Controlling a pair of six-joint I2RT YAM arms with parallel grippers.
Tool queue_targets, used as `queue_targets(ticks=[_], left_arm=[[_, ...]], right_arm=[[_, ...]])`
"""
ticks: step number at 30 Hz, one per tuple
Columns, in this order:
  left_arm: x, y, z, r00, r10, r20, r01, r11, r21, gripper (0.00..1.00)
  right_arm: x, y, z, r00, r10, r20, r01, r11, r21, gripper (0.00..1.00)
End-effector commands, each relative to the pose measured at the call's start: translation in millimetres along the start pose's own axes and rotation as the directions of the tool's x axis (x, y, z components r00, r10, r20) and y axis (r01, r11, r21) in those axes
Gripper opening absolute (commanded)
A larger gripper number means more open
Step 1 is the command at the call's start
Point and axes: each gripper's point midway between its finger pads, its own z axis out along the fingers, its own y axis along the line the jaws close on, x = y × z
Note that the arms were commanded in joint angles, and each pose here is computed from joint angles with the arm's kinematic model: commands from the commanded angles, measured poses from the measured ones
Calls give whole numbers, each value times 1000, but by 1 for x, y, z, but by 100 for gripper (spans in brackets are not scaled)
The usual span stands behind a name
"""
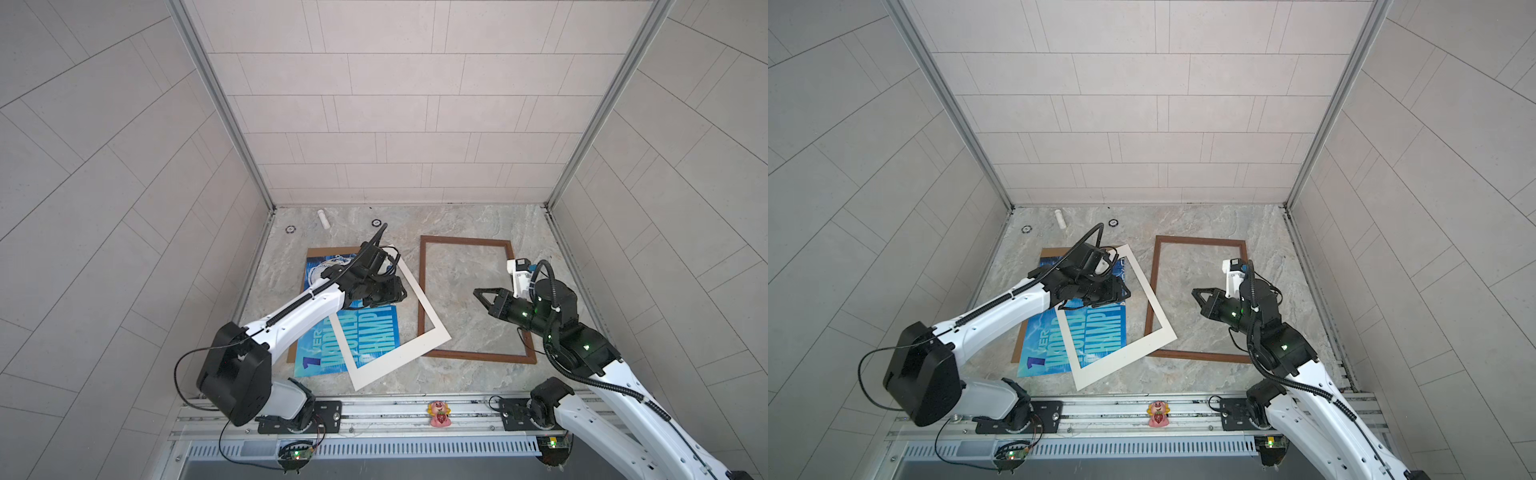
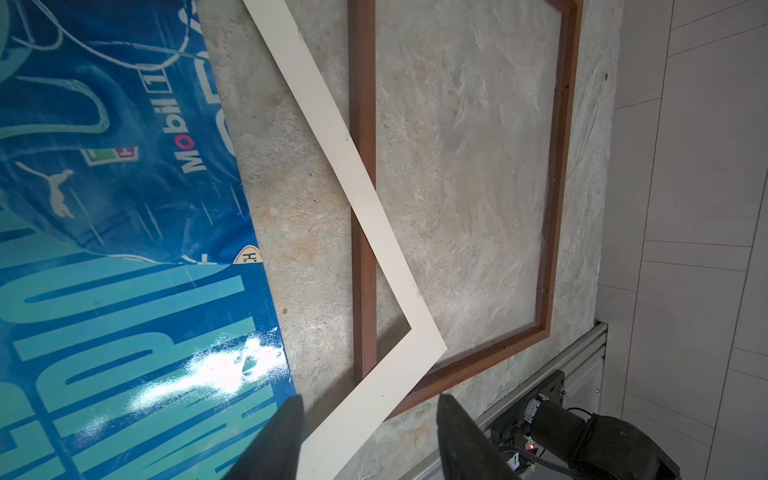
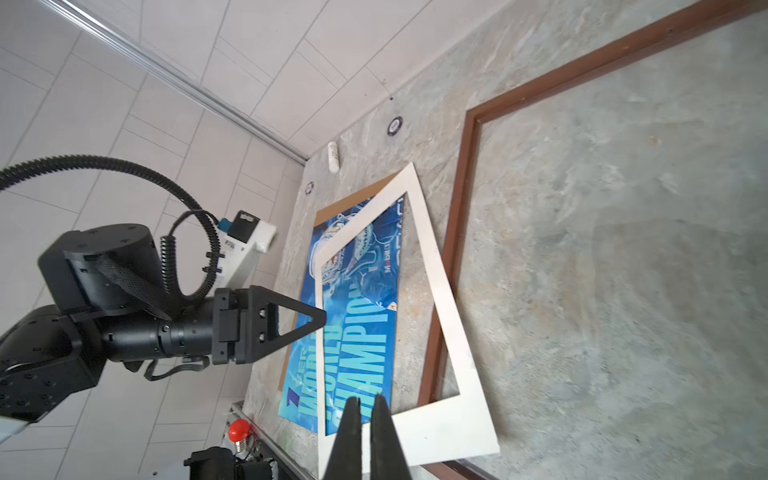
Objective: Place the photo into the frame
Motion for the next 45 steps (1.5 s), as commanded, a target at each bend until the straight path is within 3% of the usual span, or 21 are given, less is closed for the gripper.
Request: queue_targets(ticks=[1,3,6,8,12,18,23,28,38,45], left_arm=[[11,11,8,1000,2,-27,-2,1000,-6,52],[22,26,9,999,-7,-43,5,998,-55,46],[40,53,9,998,-36,-57,28,990,-139,40],[53,69,6,996,-67,-55,55,982,-181,39],[73,94,-7,995,-95,-25,86,966,-244,43],[80,118,-24,988,-144,50,153,938,-311,60],[83,143,-39,982,-179,65,190,907,-375,66],[93,160,-31,966,-252,51,253,895,-367,67],[107,166,-15,959,-280,-38,246,893,-376,65],[114,171,-6,953,-297,-64,253,893,-372,65]], right_arm=[[42,-43,14,986,47,-163,-27,992,121,0],[49,-44,26,975,39,-218,-14,994,112,4],[54,-50,42,963,35,-266,-3,993,120,38],[57,-53,53,958,22,-285,10,994,109,53],[60,-52,74,946,-14,-324,36,997,63,62],[74,-53,108,895,-37,-444,51,998,20,65],[83,-45,138,828,-108,-550,114,993,-22,66],[90,-53,159,796,-129,-591,150,989,-14,68],[103,-66,182,755,-156,-636,185,982,-22,69],[107,-49,185,753,-123,-646,94,992,-78,53]])
